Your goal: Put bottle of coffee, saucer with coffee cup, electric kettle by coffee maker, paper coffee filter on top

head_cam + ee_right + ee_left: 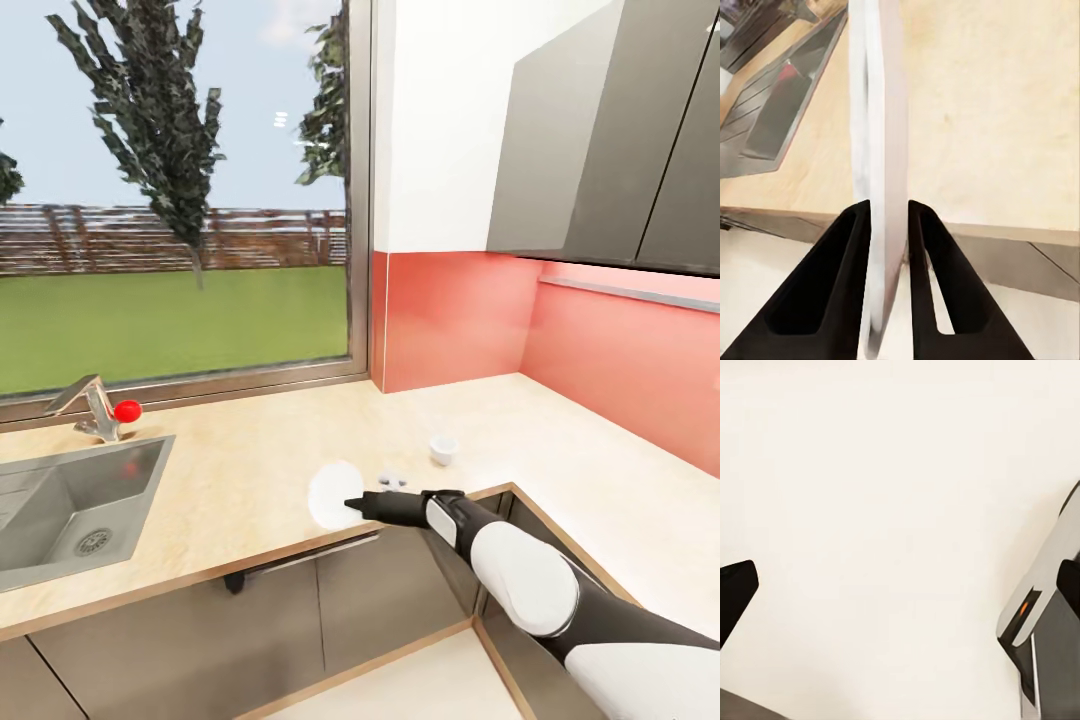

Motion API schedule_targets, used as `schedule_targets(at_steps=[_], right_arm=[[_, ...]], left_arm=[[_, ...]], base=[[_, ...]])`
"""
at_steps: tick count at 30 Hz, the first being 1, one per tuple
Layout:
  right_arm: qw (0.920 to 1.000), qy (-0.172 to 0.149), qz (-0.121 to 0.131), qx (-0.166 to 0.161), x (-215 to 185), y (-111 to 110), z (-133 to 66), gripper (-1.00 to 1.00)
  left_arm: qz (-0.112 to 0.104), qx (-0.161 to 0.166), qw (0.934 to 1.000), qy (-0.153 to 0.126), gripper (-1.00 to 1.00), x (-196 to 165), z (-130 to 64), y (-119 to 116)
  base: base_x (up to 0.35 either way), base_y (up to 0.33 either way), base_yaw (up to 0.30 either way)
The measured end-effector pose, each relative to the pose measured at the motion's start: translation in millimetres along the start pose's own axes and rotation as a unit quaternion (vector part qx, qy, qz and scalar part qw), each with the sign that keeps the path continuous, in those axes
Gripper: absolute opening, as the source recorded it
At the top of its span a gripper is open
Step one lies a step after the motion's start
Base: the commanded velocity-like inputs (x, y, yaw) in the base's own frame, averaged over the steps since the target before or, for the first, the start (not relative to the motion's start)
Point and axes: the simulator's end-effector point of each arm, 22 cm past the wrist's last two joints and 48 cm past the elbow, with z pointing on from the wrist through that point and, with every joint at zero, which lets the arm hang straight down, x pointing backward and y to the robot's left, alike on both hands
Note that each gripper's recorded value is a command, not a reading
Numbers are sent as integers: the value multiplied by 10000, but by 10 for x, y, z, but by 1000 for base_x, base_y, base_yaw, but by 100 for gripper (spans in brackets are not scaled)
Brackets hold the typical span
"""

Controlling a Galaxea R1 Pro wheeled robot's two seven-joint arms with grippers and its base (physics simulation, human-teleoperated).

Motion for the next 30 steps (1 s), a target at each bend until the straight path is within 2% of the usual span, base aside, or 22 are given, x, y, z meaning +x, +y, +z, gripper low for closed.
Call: schedule_targets(at_steps=[3, 6, 9, 15, 21, 30], right_arm=[[9999, -13, 77, -117, 11, 59, 14, -100], [9986, -19, 86, -528, 12, 243, 6, -100], [9969, -15, 56, -787, 14, 357, -8, -100], [9963, 44, 109, -852, 40, 386, -11, -100], [9922, 572, 705, -853, 247, 403, -26, -100], [9915, 628, 770, -838, 264, 398, -31, -100]], left_arm=[[4, -32, 10000, 11, 100, 11, -3, 5], [-11, -10, 10000, 30, 100, 34, -15, -45], [-25, 31, 10000, 52, 100, 61, -28, -109], [-34, 108, 9999, 80, 100, 100, -50, -211], [-40, 131, 9999, 93, 100, 119, -61, -252], [-50, 149, 9998, 107, 100, 141, -74, -300]], base=[[0, 0, 0], [0, 0, 0], [0, 0, 0], [0, 0, 41], [0, 0, 248], [0, 0, 277]])
